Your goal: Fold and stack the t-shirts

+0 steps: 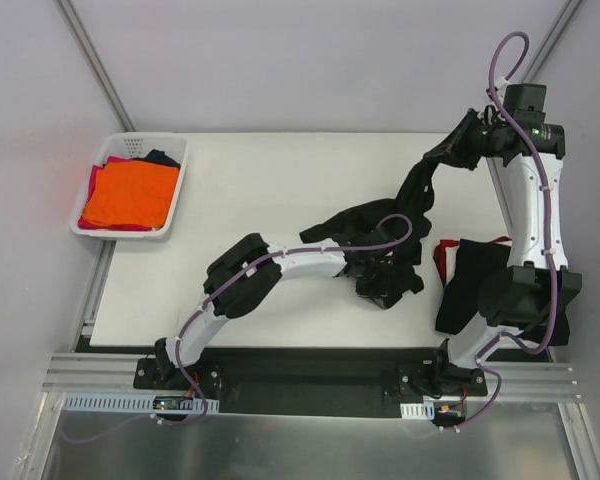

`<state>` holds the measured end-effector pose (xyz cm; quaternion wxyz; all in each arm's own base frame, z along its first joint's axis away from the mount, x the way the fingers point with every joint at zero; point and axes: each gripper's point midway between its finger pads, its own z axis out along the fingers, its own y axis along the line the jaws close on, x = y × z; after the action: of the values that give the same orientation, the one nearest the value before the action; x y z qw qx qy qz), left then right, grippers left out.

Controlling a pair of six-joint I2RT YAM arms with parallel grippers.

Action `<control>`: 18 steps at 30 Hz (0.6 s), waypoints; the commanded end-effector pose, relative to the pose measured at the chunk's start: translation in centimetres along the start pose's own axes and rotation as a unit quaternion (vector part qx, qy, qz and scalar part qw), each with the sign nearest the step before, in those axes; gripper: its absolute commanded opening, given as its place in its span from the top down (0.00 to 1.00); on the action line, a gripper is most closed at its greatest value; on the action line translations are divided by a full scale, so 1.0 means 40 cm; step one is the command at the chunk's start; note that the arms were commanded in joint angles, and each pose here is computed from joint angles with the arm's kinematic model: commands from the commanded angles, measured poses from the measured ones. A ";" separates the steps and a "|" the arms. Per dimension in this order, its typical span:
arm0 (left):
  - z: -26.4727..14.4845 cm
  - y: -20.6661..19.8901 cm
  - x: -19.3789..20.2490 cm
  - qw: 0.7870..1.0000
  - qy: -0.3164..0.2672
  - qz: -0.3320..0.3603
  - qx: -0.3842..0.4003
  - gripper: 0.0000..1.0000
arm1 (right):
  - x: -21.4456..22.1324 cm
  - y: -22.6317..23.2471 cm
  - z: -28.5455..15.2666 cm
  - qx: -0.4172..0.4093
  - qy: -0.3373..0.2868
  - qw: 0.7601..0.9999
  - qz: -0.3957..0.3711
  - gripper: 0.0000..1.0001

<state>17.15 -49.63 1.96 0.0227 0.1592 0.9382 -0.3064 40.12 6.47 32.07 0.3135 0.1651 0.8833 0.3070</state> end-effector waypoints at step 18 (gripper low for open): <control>0.026 0.114 -0.034 0.992 -0.059 -0.006 -0.110 0.27 | -0.002 0.037 -0.040 -0.013 -0.023 0.999 -0.037 0.99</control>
<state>18.71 -50.74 3.34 0.0729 0.1422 0.9371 -0.3103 39.90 6.75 31.61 0.3082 0.1602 0.8863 0.3063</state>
